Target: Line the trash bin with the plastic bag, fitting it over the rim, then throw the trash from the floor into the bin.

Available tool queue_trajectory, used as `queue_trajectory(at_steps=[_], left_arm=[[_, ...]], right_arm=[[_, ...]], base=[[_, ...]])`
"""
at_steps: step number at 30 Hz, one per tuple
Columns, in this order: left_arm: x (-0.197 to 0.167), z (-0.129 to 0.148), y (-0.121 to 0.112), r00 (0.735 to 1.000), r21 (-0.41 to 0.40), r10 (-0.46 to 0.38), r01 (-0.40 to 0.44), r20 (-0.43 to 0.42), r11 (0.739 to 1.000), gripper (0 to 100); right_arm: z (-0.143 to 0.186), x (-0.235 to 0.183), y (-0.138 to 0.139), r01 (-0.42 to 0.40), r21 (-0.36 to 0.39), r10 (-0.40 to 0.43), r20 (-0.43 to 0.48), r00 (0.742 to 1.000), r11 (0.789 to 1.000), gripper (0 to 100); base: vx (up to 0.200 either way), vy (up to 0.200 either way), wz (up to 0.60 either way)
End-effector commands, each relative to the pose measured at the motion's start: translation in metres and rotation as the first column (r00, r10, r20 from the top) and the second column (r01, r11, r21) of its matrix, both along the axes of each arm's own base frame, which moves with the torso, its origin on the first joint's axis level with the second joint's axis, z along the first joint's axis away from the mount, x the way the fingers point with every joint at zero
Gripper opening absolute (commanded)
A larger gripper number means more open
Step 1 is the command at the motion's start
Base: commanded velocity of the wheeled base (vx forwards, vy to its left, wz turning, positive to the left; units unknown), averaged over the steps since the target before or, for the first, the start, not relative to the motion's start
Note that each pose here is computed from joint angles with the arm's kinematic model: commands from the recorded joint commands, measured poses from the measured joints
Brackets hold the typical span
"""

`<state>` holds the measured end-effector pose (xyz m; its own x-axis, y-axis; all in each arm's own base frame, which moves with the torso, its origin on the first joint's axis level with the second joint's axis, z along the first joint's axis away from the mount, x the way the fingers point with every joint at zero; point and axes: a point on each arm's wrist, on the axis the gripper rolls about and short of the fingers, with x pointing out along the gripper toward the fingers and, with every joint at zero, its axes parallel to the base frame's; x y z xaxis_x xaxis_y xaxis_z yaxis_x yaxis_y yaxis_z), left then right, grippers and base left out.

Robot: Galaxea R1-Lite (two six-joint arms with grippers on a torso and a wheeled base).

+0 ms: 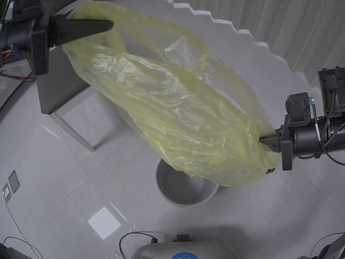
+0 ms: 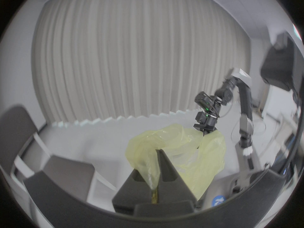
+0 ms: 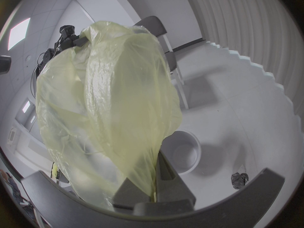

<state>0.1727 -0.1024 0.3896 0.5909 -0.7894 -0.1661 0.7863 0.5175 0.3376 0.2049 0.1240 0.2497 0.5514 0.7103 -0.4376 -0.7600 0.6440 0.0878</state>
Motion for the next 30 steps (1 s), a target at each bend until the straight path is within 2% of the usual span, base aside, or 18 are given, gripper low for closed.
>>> queue_trajectory(at_steps=[1,5,8,11,13,14,15,16,18,20,23,24,26,30], left_arm=[[0.019,-0.038,-0.009,0.975,-0.01,0.121,-0.125,-0.185,0.992,0],[0.007,-0.064,-0.009,0.954,-0.119,0.154,-0.189,-0.257,0.975,0],[0.004,-0.083,-0.006,0.937,-0.166,0.177,-0.234,-0.299,0.958,0],[0.005,-0.101,-0.004,0.921,-0.165,0.196,-0.263,-0.337,0.951,0],[0.004,-0.113,-0.003,0.9,-0.156,0.201,-0.279,-0.386,0.948,0],[0.004,-0.113,-0.003,0.9,-0.156,0.201,-0.279,-0.386,0.948,0],[0.005,-0.123,-0.004,0.881,-0.14,0.209,-0.292,-0.425,0.946,0],[0.005,-0.123,-0.004,0.881,-0.14,0.209,-0.292,-0.425,0.946,0],[0.01,-0.139,-0.008,0.845,-0.124,0.216,-0.312,-0.49,0.942,0],[0.017,-0.149,-0.011,0.824,-0.13,0.217,-0.328,-0.523,0.936,0],[0.024,-0.159,-0.016,0.818,-0.156,0.208,-0.339,-0.536,0.928,0],[0.034,-0.17,-0.02,0.826,-0.184,0.199,-0.34,-0.528,0.922,0],[0.039,-0.177,-0.023,0.825,-0.186,0.201,-0.343,-0.528,0.921,0],[0.048,-0.196,-0.029,0.795,-0.14,0.216,-0.352,-0.567,0.926,0]], right_arm=[[-0.007,0.003,-0.024,0.116,0.015,-0.115,-0.05,0.992,0.993,0],[-0.02,0.009,-0.026,0.148,0.004,-0.147,-0.098,0.984,0.989,0],[-0.029,0.017,-0.028,0.17,-0.004,-0.17,-0.106,0.98,0.985,0],[-0.037,0.026,-0.031,0.198,-0.011,-0.198,-0.113,0.974,0.98,0],[-0.045,0.032,-0.033,0.219,-0.026,-0.221,-0.129,0.967,0.975,0],[-0.045,0.032,-0.033,0.219,-0.026,-0.221,-0.129,0.967,0.975,0],[-0.052,0.038,-0.035,0.235,-0.036,-0.238,-0.149,0.96,0.971,0],[-0.052,0.038,-0.035,0.235,-0.036,-0.238,-0.149,0.96,0.971,0],[-0.068,0.051,-0.036,0.257,-0.055,-0.262,-0.194,0.945,0.965,0],[-0.076,0.057,-0.034,0.259,-0.057,-0.265,-0.204,0.943,0.964,0],[-0.085,0.065,-0.031,0.257,-0.056,-0.263,-0.201,0.944,0.965,0],[-0.093,0.075,-0.028,0.26,-0.049,-0.264,-0.192,0.945,0.964,0],[-0.099,0.08,-0.026,0.259,-0.049,-0.264,-0.196,0.945,0.965,0],[-0.112,0.088,-0.024,0.256,-0.065,-0.264,-0.219,0.939,0.965,0]], base=[[0.0,0.0,0.0],[0.0,0.0,0.0],[0.0,0.0,0.0],[0.0,0.0,0.0],[0.0,0.0,0.0],[0.0,0.0,0.0],[0.0,0.0,0.0],[0.0,0.0,0.0],[0.0,0.0,0.0],[0.0,0.0,0.0],[0.0,0.0,0.0],[0.0,0.0,0.0],[0.0,0.0,0.0],[0.0,0.0,0.0]])
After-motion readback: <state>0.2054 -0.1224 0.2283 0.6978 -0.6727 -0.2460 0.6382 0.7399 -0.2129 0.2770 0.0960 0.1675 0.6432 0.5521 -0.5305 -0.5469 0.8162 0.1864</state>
